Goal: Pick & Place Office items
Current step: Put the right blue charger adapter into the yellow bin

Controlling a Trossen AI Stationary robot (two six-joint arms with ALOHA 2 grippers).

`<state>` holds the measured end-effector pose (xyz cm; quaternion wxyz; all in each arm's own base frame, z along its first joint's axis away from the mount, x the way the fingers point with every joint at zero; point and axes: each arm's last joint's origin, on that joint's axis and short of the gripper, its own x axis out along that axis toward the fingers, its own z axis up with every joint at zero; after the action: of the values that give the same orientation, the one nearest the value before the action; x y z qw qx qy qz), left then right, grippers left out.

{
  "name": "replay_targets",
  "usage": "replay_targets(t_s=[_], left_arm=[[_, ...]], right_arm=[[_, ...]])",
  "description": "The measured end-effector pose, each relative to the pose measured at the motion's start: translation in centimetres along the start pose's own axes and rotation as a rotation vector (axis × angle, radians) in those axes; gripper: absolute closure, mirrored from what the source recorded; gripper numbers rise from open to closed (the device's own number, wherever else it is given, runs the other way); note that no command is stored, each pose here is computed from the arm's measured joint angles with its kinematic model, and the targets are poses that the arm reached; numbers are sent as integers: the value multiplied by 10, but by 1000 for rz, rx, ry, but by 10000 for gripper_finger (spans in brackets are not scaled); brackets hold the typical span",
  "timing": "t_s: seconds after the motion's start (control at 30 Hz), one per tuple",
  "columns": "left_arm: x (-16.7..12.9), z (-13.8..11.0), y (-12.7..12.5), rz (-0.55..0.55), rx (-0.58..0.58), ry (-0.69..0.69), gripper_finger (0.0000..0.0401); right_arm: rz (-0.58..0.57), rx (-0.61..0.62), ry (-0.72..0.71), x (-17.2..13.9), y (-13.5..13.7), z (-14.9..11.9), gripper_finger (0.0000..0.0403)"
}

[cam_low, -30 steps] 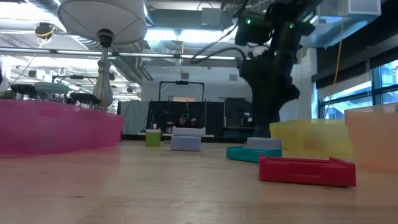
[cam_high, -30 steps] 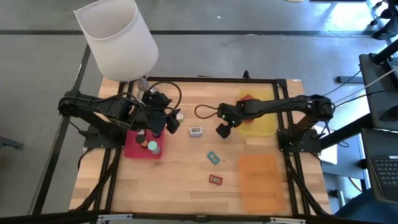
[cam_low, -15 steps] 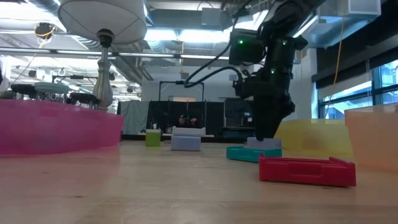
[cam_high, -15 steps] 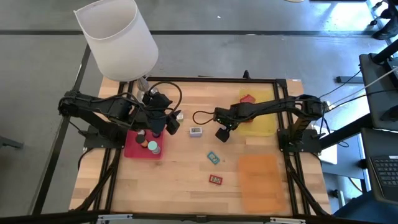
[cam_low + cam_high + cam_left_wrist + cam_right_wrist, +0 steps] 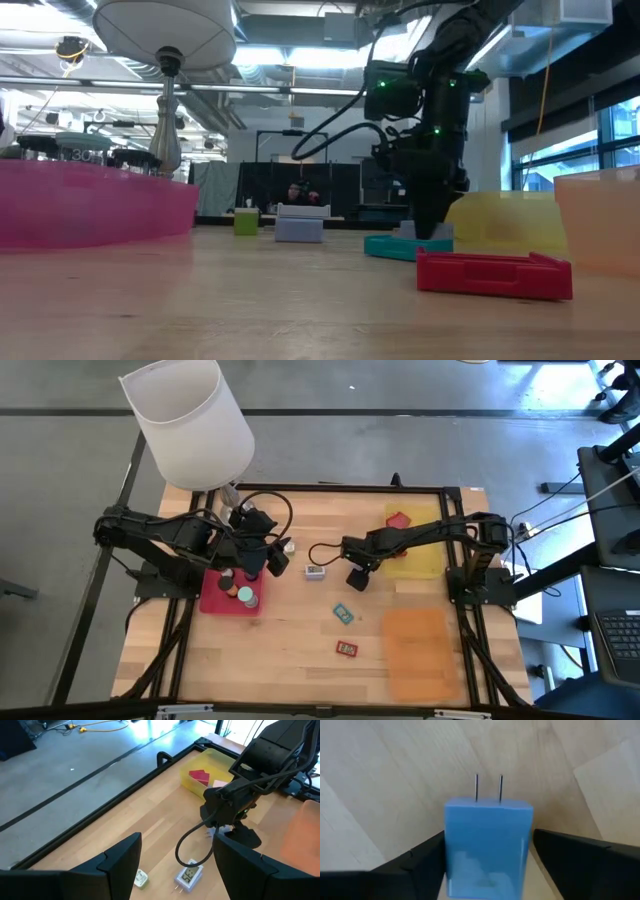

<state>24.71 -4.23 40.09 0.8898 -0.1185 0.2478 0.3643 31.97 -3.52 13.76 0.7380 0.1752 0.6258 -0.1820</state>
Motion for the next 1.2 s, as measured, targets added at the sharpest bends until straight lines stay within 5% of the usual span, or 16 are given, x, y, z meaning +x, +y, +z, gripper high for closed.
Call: replay_targets(t_s=[0.2, 0.47, 0.73, 0.97, 1.2], left_arm=[[0, 0, 0, 0, 45, -1, 159], [0, 0, 0, 3, 52, -3, 159], [0, 1, 1, 37, 53, -32, 159], [0, 1, 1, 48, 52, -42, 159], [0, 1, 1, 55, 49, -49, 159]], right_arm=[[41, -9, 22, -1, 1, -1, 194], [111, -15, 59, -15, -1, 5, 194], [56, -71, -119, -80, -10, 23, 183], [35, -47, -237, -137, -42, 8, 187], [-66, 103, -251, -155, -89, -32, 181]])
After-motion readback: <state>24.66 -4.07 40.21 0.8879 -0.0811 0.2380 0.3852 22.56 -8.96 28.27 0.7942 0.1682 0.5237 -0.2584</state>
